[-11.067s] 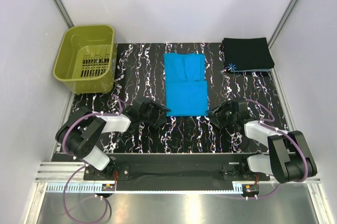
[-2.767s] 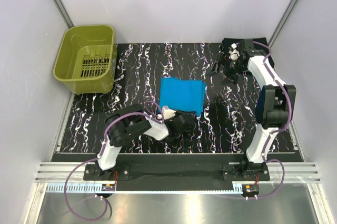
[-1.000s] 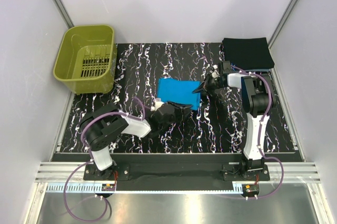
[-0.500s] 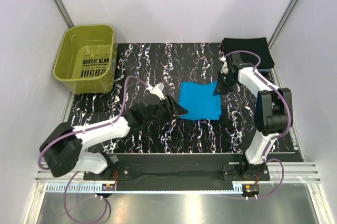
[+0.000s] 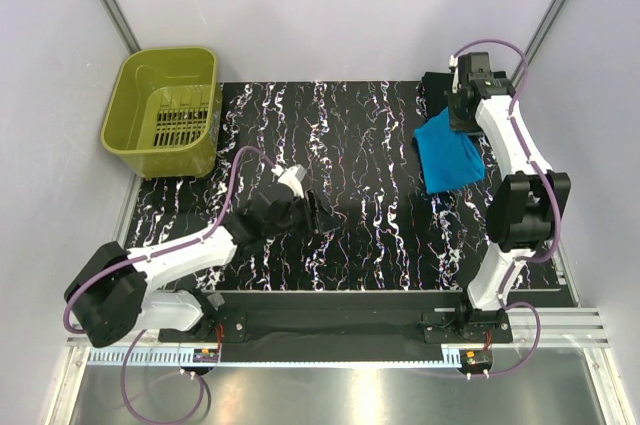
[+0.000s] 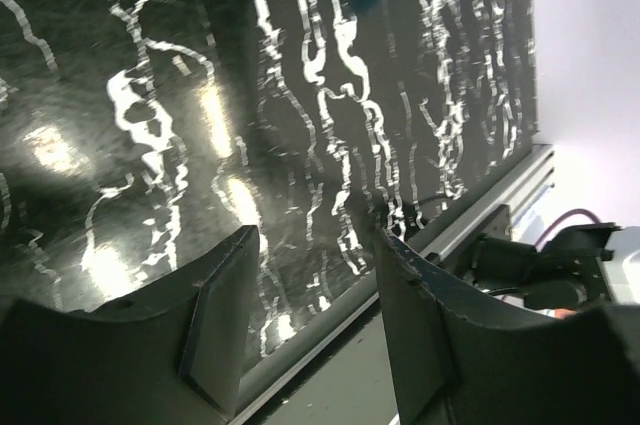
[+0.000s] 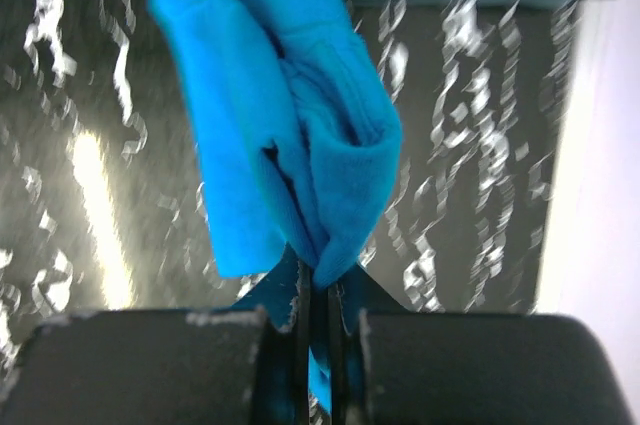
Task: Fold and stack the t-shirts
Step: Neatly place the folded tshirt to the corner
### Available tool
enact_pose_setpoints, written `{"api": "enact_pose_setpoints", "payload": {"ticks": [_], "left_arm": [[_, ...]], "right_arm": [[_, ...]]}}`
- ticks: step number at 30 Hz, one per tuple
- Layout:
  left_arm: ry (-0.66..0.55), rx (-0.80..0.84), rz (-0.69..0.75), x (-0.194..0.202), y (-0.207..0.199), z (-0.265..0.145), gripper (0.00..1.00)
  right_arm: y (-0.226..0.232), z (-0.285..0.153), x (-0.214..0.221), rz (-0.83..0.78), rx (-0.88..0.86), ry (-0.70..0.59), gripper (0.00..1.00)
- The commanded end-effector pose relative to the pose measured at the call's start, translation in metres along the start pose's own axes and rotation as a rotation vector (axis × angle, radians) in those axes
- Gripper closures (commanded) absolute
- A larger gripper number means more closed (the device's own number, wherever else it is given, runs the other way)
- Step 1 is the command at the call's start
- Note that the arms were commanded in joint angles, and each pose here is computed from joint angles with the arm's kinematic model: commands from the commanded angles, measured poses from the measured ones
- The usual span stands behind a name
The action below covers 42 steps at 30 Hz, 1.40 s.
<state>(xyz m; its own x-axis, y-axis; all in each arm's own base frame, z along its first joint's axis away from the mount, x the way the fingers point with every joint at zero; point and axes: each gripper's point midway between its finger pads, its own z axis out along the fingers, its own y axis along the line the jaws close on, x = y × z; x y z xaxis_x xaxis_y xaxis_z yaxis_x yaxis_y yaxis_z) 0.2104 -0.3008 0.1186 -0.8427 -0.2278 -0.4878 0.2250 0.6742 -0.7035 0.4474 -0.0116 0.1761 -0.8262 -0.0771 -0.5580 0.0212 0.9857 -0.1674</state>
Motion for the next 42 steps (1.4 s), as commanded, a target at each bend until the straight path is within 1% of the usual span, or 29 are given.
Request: {"api": "enact_pose_setpoints", "payload": {"ticks": [1,3,6,9,13,14,15,16,17,18,20,26,28,34,38,42], "left_arm": [[-0.009,0.042,0.027,-0.008,-0.005,-0.006,0.46],[-0.003,0.034,0.018,-0.012,-0.001,-0.006,0.46],[0.010,0.028,0.010,-0.017,0.004,-0.003,0.47],[0.023,0.026,0.004,-0.024,0.008,0.003,0.47],[0.060,0.020,-0.014,-0.031,0.014,0.015,0.47],[0.065,0.036,-0.015,-0.035,0.009,0.016,0.47],[0.063,0.034,-0.021,-0.038,0.011,0.017,0.47],[0.069,0.033,-0.024,-0.038,0.012,0.019,0.47],[0.064,0.043,-0.020,-0.042,0.009,0.020,0.47],[0.064,0.041,-0.023,-0.044,0.010,0.021,0.47],[0.065,0.041,-0.022,-0.047,0.010,0.023,0.47],[0.084,0.039,-0.037,-0.050,0.017,0.027,0.48],[0.086,0.036,-0.042,-0.051,0.020,0.028,0.48],[0.090,0.044,-0.064,-0.054,0.021,0.033,0.48],[0.099,0.058,-0.076,-0.054,0.019,0.037,0.48],[0.095,0.060,-0.074,-0.055,0.018,0.038,0.48]], "right_arm": [[-0.024,-0.010,-0.038,-0.051,0.106,-0.083,1.00],[-0.026,-0.008,-0.051,-0.051,0.103,-0.109,1.00],[-0.028,-0.017,-0.084,-0.048,0.093,-0.189,1.00],[-0.022,-0.014,-0.096,-0.070,0.063,-0.202,1.00],[-0.026,-0.026,-0.121,-0.081,0.069,-0.252,1.00],[-0.026,-0.018,-0.122,-0.082,0.074,-0.242,1.00],[-0.030,-0.027,-0.135,-0.076,0.085,-0.280,1.00],[-0.031,-0.025,-0.135,-0.088,0.095,-0.265,1.00],[-0.029,-0.013,-0.134,-0.097,0.092,-0.246,1.00],[-0.031,-0.019,-0.142,-0.098,0.096,-0.270,1.00],[-0.030,-0.010,-0.145,-0.102,0.092,-0.269,1.00],[-0.022,-0.003,-0.151,-0.100,0.039,-0.289,1.00],[-0.020,-0.011,-0.155,-0.078,0.023,-0.306,1.00],[-0.018,-0.052,-0.167,-0.038,-0.018,-0.383,1.00],[-0.018,-0.062,-0.167,-0.035,-0.026,-0.396,1.00],[-0.014,-0.060,-0.168,-0.039,-0.051,-0.395,1.00]]}}
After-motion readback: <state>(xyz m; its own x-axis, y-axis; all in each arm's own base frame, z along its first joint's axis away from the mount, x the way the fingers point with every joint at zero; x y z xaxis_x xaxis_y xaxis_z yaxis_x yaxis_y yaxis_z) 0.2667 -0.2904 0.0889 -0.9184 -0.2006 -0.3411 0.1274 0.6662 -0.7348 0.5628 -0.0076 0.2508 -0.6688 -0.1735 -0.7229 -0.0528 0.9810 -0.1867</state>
